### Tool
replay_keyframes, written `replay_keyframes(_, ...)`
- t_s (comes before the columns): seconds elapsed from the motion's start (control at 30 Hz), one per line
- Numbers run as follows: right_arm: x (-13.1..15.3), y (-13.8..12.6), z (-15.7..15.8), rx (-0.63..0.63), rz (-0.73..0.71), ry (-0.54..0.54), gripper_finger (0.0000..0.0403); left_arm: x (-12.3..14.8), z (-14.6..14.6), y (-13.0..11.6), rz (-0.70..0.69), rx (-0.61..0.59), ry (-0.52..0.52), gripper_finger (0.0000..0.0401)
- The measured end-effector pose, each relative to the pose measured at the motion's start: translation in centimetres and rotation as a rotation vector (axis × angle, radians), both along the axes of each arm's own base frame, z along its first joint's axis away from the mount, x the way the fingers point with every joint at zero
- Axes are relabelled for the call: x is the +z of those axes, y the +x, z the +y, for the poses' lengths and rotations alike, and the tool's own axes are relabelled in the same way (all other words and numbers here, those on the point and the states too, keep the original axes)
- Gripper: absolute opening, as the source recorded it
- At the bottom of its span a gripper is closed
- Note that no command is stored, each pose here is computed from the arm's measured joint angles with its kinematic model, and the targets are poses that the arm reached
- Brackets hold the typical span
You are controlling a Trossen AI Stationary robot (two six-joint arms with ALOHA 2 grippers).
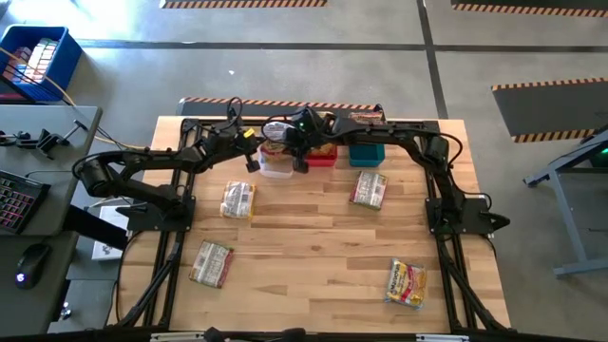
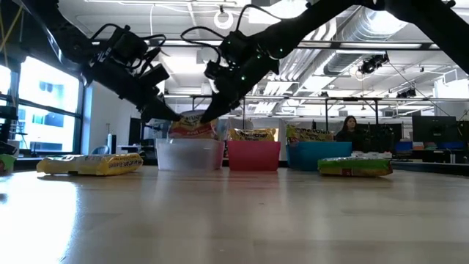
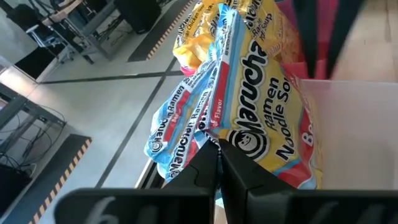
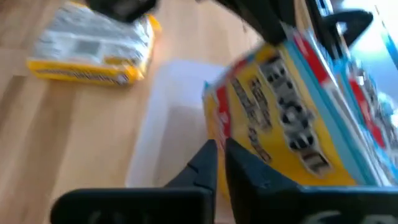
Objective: Sort Maruchan noodles
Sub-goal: Put the blue noodle pack into the transparent bin
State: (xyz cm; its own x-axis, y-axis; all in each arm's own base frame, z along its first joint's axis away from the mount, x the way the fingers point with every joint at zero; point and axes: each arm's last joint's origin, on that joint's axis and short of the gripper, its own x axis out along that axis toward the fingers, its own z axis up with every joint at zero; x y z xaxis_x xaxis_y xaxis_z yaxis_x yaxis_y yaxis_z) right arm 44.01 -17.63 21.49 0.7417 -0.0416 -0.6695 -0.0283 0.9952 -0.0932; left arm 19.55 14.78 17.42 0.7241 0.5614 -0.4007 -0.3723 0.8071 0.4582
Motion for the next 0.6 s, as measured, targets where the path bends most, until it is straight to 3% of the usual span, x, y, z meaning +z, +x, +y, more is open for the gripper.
replay_keyframes(0.23,-0.3,-0.3,0.1,-0.033,0.048,0.013,0.0021,-0.6,0.2,0.2,0.045,-0.021,0.031,0.0)
replay_keyframes(0.43,-0.6,-0.4,0.6,-0.022,0.09,0.026,0.0002,-1.2,0.7,0.6,0.067,0.013,0.086,0.0)
replay_keyframes(0.6,-0.8,-0.6,0.8,-0.011,0.125,0.032,0.0003,-1.4,0.4,1.2,0.087,-0.033,0.142,0.0001)
